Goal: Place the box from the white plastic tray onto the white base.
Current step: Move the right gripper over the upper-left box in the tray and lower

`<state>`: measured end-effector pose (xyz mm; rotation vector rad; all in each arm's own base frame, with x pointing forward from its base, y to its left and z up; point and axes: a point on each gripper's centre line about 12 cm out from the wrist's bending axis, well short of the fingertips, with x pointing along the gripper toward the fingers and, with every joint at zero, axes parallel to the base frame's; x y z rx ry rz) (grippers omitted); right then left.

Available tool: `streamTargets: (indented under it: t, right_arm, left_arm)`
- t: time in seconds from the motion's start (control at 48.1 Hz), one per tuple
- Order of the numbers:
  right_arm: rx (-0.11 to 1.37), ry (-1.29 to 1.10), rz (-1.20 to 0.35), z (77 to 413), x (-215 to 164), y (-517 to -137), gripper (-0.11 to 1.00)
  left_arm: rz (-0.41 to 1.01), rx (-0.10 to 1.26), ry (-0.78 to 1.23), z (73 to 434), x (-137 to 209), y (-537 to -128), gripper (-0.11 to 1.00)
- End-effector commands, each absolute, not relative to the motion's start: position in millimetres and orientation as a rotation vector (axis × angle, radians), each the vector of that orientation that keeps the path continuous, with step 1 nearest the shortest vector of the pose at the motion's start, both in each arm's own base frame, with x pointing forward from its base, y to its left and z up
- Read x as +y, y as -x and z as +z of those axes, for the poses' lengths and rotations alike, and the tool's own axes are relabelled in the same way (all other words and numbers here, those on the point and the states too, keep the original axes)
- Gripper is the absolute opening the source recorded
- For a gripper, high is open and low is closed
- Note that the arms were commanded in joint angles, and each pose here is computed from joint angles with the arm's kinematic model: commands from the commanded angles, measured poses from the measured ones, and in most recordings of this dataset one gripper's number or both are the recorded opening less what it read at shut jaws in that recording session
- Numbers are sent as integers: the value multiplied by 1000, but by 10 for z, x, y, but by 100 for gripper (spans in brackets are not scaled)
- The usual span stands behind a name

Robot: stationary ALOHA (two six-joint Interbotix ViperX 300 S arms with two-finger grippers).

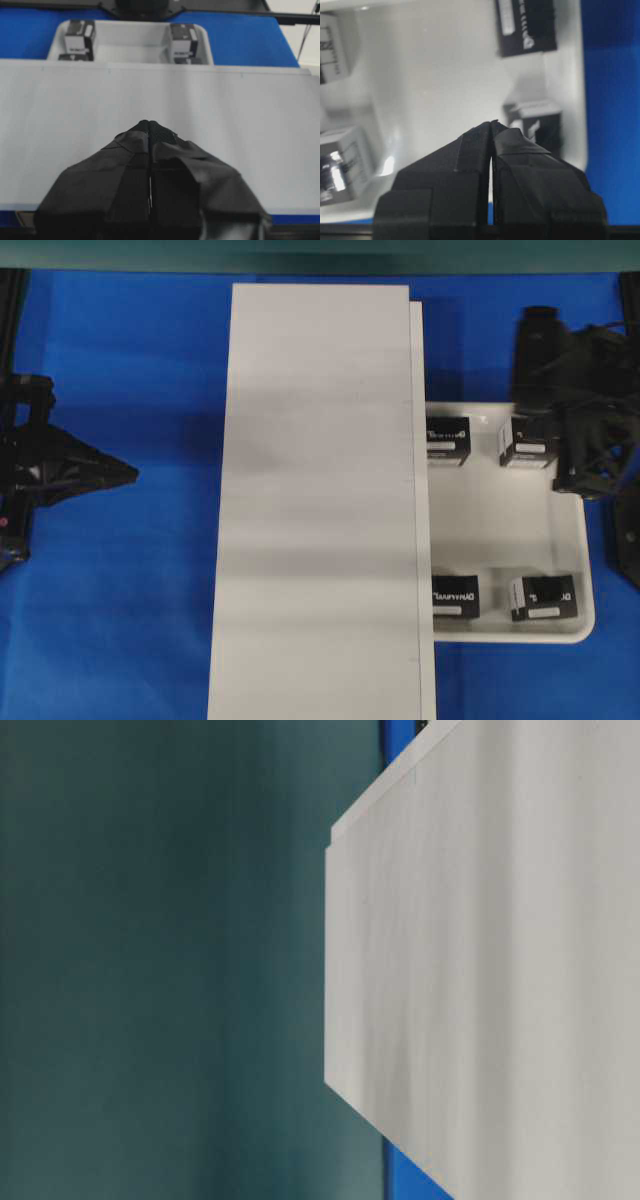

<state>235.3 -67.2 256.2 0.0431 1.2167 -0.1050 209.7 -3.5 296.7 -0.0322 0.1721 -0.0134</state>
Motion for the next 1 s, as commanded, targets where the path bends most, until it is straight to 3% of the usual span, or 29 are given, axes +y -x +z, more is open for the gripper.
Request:
streamTargets:
  t: [0.0,0.312,0.52,0.624,0.832,0.894,0.977]
  right_arm:
    - [1237,-22,-99,2545,-787,-2483,0]
    - [1339,60,-9,2199,-967,-2708,2]
    - [1342,82,8,2052,-1024,-2856,12]
    - [1350,78,6,1972,-1060,-2894,30]
    - [1345,79,2,1863,-1071,-2919,89]
    - [1338,81,-1,1835,-1075,-2927,98]
    - [1321,80,-12,1806,-1086,-2952,100]
  left_arm:
    - [-15,148,31,3067,-38,-2122,-7]
    - [-17,146,31,3074,-42,-2123,-7]
    - [-17,151,31,3062,-42,-2124,-7]
    - [-15,148,29,3067,-38,-2122,-7]
    - [-15,148,29,3067,-38,-2122,-7]
    - [-17,151,29,3062,-42,-2124,-7]
    - [-15,148,31,3071,-38,-2126,-7]
